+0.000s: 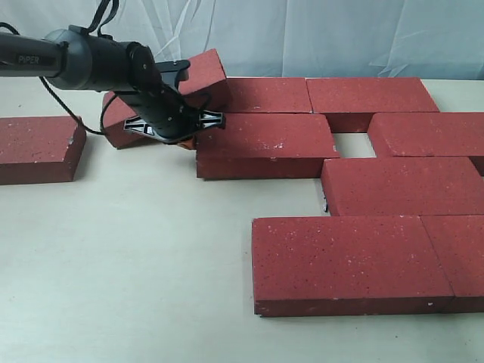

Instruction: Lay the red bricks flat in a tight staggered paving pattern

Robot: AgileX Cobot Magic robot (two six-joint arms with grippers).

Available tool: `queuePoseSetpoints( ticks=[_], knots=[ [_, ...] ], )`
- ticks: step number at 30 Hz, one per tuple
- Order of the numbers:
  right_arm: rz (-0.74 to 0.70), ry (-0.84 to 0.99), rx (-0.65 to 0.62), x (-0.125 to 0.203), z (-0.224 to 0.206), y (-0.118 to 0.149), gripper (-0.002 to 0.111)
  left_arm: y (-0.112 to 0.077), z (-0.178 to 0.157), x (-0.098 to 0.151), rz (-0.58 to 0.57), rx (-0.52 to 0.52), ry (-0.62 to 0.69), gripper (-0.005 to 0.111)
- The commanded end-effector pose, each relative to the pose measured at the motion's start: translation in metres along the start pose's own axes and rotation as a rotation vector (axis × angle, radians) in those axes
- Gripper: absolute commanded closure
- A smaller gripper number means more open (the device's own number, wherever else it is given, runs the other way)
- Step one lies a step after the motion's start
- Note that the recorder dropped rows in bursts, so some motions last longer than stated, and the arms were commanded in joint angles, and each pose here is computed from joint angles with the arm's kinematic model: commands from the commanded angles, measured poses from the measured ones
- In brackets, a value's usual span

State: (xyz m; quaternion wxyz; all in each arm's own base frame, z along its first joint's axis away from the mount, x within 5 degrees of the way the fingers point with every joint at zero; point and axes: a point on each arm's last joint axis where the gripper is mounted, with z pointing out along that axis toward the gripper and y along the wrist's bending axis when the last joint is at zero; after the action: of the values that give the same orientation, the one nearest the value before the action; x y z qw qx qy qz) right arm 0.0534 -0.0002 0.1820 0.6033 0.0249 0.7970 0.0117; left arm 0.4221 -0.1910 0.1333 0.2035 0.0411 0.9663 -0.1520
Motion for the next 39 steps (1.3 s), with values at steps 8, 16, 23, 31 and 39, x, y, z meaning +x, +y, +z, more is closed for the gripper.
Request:
queuePoseSetpoints(
  ticks=[8, 16, 23, 31, 39],
  knots=[
    [-0.009, -0.011, -0.004, 0.000, 0.000, 0.000, 0.109, -0.007, -0.001, -0.005, 0.015, 0.050, -0.050, 0.107],
    [-0.009, -0.011, -0.004, 0.000, 0.000, 0.000, 0.109, -0.002, -0.001, 0.000, 0.070, 0.009, 0.004, 0.107],
    [-0.009, -0.011, -0.004, 0.000, 0.000, 0.000, 0.109, -0.001, -0.005, 0.001, 0.067, -0.010, 0.034, 0.107],
    [-0.006, -0.011, -0.005, 0.000, 0.000, 0.000, 0.109, 0.007, -0.026, 0.001, 0.075, -0.163, 0.078, 0.107],
    [-0.006, -0.011, -0.005, 0.000, 0.000, 0.000, 0.109, 0.002, -0.041, -0.009, 0.083, -0.183, 0.143, 0.107]
  ],
)
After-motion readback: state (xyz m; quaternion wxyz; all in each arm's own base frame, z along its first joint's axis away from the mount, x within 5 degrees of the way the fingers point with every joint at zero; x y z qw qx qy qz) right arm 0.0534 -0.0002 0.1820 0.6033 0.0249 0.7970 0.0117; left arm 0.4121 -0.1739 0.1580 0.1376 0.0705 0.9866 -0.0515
